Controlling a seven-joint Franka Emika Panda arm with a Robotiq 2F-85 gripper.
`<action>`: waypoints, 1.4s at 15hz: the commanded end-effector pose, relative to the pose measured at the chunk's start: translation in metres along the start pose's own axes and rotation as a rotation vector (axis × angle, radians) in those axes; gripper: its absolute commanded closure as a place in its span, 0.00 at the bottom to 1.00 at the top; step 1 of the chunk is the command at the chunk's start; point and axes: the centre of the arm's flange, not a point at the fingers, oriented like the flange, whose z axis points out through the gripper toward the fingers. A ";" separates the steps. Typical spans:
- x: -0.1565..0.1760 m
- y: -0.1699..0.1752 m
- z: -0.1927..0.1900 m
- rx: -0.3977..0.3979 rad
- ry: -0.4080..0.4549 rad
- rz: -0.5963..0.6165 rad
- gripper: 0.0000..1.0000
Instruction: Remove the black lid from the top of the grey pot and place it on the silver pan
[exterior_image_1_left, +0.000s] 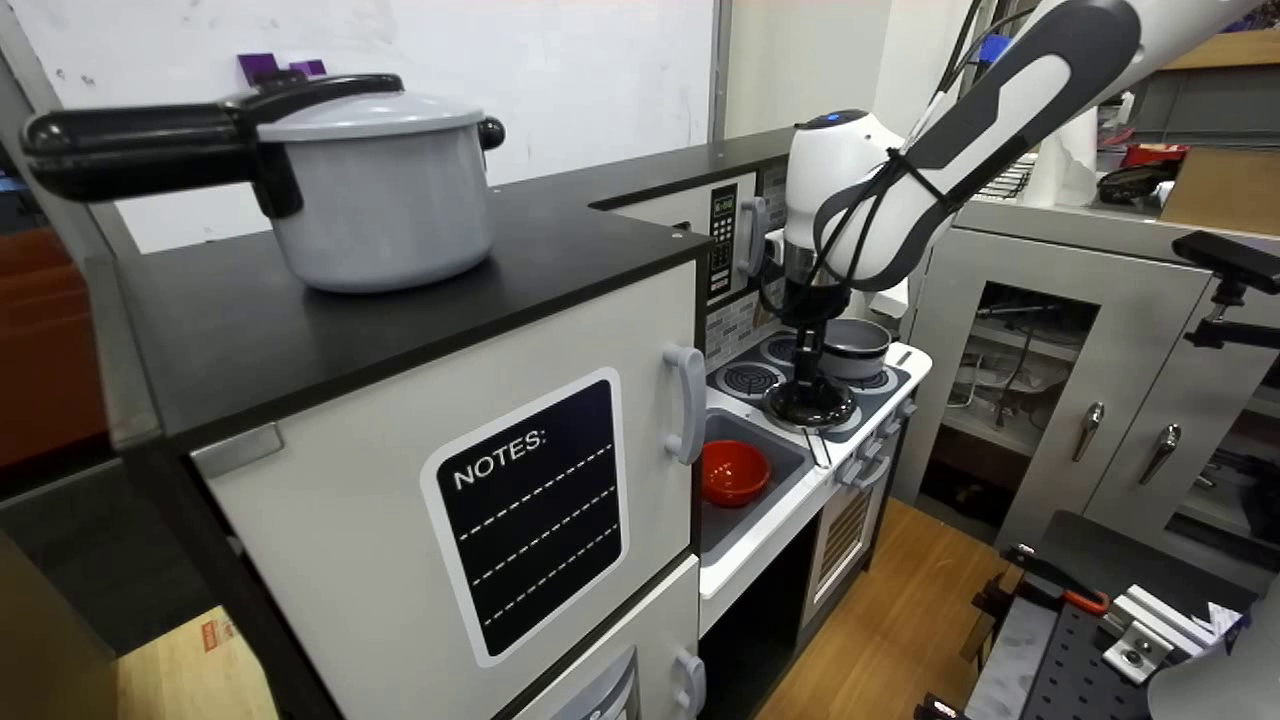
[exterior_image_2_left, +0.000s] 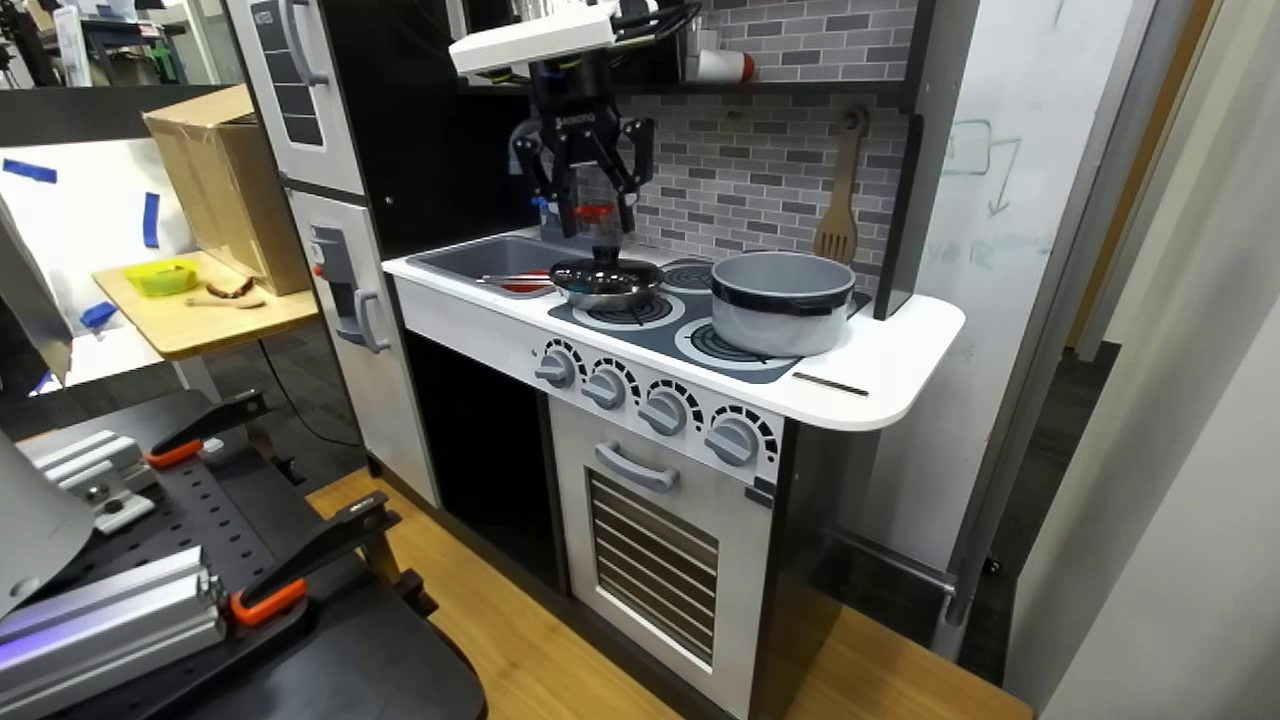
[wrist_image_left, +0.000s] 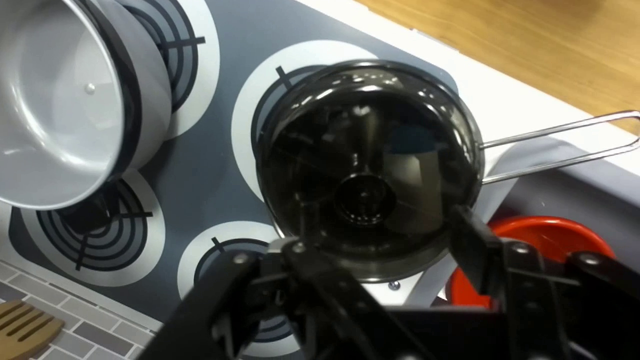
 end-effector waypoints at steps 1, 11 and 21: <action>0.000 0.003 -0.002 -0.005 -0.012 0.002 0.02; -0.084 0.020 -0.051 -0.107 0.034 0.258 0.00; -0.173 0.014 -0.075 -0.064 -0.046 0.489 0.00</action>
